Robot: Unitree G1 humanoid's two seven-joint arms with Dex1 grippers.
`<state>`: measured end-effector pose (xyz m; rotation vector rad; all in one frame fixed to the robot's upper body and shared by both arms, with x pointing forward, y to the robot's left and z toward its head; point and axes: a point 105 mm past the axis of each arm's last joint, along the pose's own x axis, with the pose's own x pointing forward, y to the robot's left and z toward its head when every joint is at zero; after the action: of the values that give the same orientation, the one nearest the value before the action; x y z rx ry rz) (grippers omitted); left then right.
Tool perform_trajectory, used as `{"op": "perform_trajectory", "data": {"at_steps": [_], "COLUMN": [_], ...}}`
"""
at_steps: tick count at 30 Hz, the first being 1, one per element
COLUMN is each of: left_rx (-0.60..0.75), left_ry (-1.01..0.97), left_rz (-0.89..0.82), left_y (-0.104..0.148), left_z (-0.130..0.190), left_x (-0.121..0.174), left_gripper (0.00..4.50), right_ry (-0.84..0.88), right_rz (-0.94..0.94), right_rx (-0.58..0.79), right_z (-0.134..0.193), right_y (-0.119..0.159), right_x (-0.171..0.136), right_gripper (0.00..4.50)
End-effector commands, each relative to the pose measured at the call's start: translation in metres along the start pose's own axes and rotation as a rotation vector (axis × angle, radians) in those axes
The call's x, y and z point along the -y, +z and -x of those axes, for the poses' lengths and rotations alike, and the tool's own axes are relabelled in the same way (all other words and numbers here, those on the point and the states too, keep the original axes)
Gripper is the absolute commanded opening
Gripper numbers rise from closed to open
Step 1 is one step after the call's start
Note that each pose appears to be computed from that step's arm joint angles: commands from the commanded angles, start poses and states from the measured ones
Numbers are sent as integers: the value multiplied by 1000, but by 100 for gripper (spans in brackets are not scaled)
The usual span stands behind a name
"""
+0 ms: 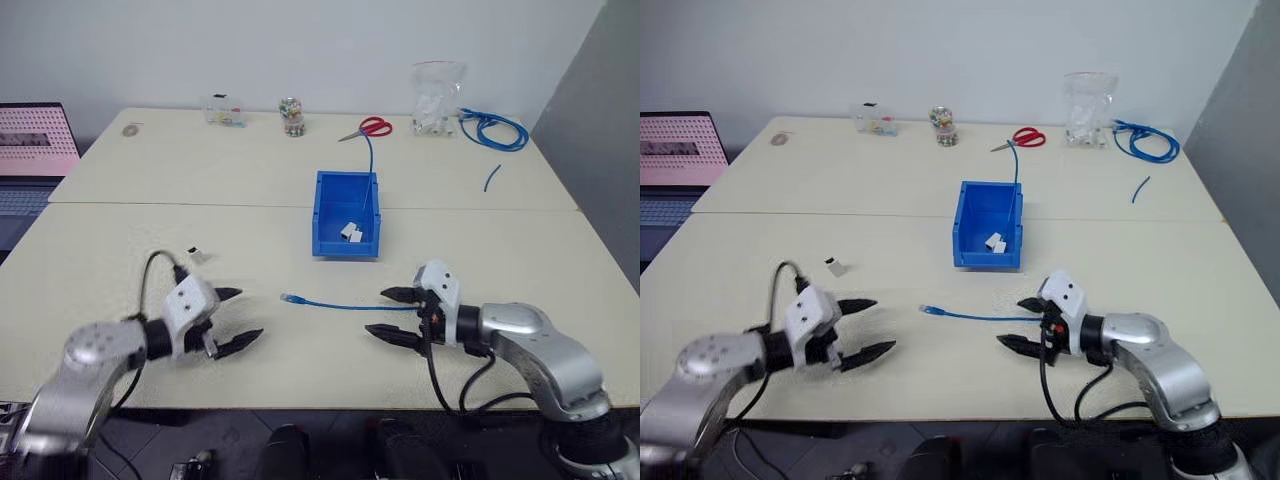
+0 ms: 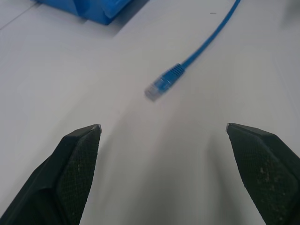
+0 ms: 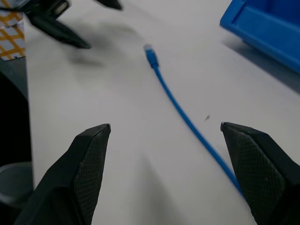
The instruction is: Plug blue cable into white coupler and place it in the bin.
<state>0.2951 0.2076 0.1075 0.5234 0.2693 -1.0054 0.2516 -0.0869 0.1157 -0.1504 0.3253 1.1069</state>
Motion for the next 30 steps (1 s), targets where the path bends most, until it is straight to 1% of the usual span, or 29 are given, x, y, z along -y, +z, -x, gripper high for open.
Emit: {"op": "perform_trajectory", "data": {"at_steps": [1, 5, 8, 10, 11, 20, 21, 22, 24, 25, 29, 30], "left_rx": [-24, -52, -111, -146, -164, -268, -282, -289, -301, -306, -326, -329], "left_ry": [-198, -356, -456, -499, -516, -593, -599, -600, -598, -593, -568, -568], "left_rz": [-93, -146, -208, -221, -226, -226, -223, -220, -216, -215, -202, -197], "left_y": [-6, -9, -18, -24, -27, -43, -46, -48, -49, -50, -52, -53], "left_z": [-28, -48, -54, -53, -51, -34, -32, -31, -31, -31, -27, -26], "left_x": [-5, -6, -4, -4, -5, -9, -9, -9, -10, -10, -15, -14], "left_gripper": [450, 450, 450, 411, 407, 227, 192, 181, 132, 121, 30, 22], "right_ry": [-47, -121, -158, -180, -191, -249, -253, -256, -262, -263, -257, -255], "right_rz": [12, -8, -17, -21, -22, -50, -49, -45, -36, -34, -24, -23], "right_rx": [25, 17, 2, 1, 3, 6, 8, 8, 9, 12, 14, 15], "right_z": [12, 21, 28, 32, 34, 41, 41, 42, 42, 42, 41, 40], "right_y": [8, 5, 0, 0, 0, -3, -3, -2, 0, 1, 4, 4], "right_x": [-2, 3, 3, 3, 3, 1, 1, 2, 3, 4, 5, 5], "right_gripper": [398, 398, 398, 402, 402, 402, 402, 402, 402, 402, 402, 402]}}
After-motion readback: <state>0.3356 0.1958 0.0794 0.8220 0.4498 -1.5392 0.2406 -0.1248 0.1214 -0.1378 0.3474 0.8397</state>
